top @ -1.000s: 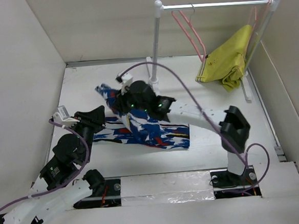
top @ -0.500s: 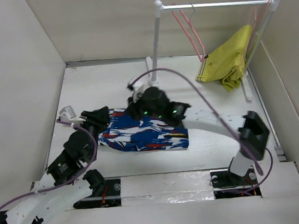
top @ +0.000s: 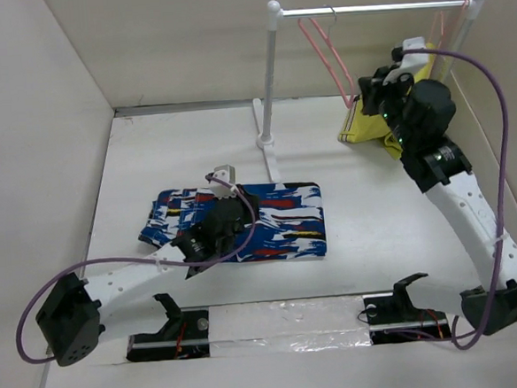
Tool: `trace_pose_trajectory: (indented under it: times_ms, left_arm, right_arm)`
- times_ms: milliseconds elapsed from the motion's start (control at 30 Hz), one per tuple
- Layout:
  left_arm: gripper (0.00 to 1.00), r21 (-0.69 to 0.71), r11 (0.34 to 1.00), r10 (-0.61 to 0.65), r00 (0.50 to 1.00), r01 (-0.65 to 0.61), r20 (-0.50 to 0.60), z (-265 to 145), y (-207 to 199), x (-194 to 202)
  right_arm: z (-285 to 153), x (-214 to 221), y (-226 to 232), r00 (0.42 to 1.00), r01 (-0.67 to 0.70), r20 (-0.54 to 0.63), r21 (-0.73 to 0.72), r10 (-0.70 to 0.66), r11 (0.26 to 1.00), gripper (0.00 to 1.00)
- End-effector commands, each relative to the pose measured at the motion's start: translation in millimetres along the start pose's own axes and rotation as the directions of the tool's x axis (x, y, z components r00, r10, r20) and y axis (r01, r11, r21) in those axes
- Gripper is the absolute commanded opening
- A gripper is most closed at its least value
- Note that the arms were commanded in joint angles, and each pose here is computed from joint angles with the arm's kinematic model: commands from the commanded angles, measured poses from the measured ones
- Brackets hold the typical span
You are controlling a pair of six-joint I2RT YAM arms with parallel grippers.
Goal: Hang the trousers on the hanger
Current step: Pick up the hanger from the clothesline.
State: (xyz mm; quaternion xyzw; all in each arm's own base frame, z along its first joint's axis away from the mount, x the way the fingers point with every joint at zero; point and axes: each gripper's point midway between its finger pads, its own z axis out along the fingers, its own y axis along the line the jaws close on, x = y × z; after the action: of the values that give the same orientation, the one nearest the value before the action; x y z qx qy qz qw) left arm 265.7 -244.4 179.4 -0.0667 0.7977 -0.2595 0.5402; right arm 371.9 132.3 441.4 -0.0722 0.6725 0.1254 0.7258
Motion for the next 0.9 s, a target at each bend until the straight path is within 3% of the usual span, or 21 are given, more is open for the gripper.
trace_pose_trajectory:
  times_ms: [0,33,100,133,200,333,500,867]
  left_arm:
    - [0.00,0.180,0.984,-0.018,0.998,0.006,0.065,7,-50,-23]
    - [0.00,0.167,0.986,0.000,0.999,-0.009,0.048,14,-48,-14]
    - [0.00,0.180,0.983,0.012,0.999,-0.021,0.047,19,-53,-11]
    - [0.00,0.188,0.982,0.025,0.999,-0.031,0.033,21,-54,-6]
    - [0.00,0.208,0.976,0.059,0.997,-0.067,0.042,23,-58,-7]
    - [0.00,0.204,0.976,0.073,0.996,-0.081,0.049,24,-55,-5]
    - [0.00,0.199,0.975,0.089,0.995,-0.095,0.038,25,-52,2]
    - [0.00,0.219,0.972,0.081,0.996,-0.089,0.043,19,-53,-1]
  right_arm:
    - [9,6,-70,0.993,0.094,-0.083,0.154,-0.082,0.984,0.03]
    - [14,5,-76,0.995,0.083,-0.076,0.146,-0.072,0.986,0.25]
    - [26,9,-89,0.995,0.062,-0.085,0.109,-0.053,0.992,0.47]
    - [30,8,-90,0.995,0.058,-0.081,0.089,-0.050,0.994,0.56]
    - [42,11,-86,0.995,0.053,-0.088,0.023,-0.051,0.998,0.61]
    - [56,15,-61,0.991,0.069,-0.109,-0.132,-0.083,0.989,0.62]
    - [60,14,-50,0.995,0.044,-0.076,-0.174,-0.058,0.984,0.60]
    - [40,-7,-38,0.999,0.020,0.027,-0.098,-0.018,0.995,0.41]
